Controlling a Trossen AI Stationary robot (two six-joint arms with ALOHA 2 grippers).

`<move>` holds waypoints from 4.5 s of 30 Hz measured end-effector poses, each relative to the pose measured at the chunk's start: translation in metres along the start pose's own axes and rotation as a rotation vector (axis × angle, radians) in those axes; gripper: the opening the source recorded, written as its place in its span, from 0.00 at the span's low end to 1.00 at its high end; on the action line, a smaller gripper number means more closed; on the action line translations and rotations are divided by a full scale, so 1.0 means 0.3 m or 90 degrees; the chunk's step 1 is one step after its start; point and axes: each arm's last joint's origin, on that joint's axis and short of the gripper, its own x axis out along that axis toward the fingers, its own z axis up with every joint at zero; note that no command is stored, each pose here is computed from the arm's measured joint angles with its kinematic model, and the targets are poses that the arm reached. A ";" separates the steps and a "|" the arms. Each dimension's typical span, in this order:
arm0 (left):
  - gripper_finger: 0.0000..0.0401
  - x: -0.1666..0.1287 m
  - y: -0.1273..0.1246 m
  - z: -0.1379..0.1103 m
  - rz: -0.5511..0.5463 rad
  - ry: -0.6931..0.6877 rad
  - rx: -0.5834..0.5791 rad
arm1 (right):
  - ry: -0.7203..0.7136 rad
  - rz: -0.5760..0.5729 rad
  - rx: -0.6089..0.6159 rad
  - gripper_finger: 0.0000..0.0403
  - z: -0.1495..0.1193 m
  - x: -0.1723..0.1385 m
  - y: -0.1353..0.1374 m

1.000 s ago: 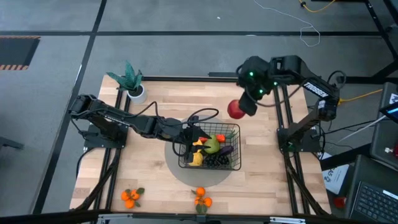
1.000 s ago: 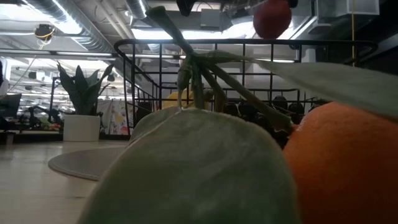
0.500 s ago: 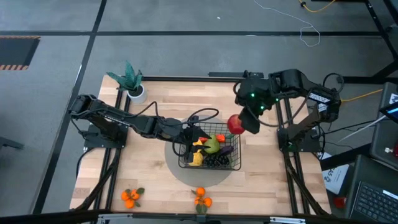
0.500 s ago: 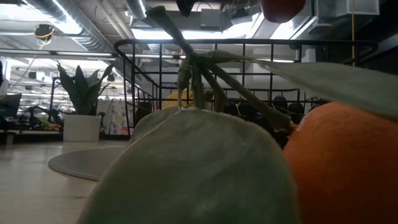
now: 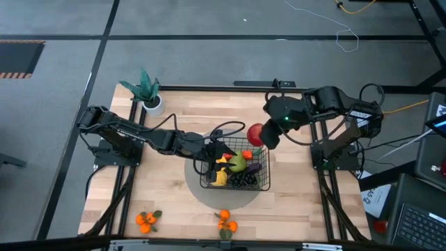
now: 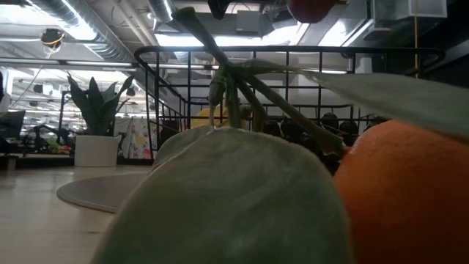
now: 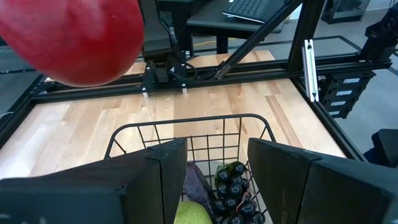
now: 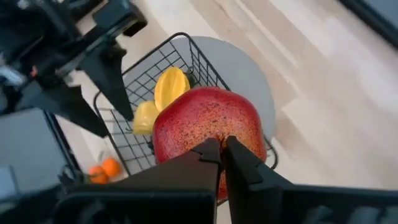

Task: Build produce basket
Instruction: Put the red pomegranate into the wire basket, then put the left orange tangerine into the wire basket

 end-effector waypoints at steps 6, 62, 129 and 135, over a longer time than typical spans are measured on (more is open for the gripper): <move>0.39 0.000 0.000 0.000 0.000 0.000 0.000 | 0.022 0.023 0.053 0.00 -0.025 -0.006 0.026; 0.39 -0.390 -0.078 -0.035 -0.075 0.356 -0.121 | 0.056 0.026 -0.338 0.00 -0.083 0.132 0.186; 0.39 -0.469 -0.347 -0.137 -0.097 0.581 -0.391 | 0.216 -0.042 -0.426 0.37 -0.407 0.113 0.129; 0.39 -0.474 -0.493 -0.238 -0.034 0.634 -0.373 | 0.218 -0.042 -0.426 0.37 -0.410 0.119 0.129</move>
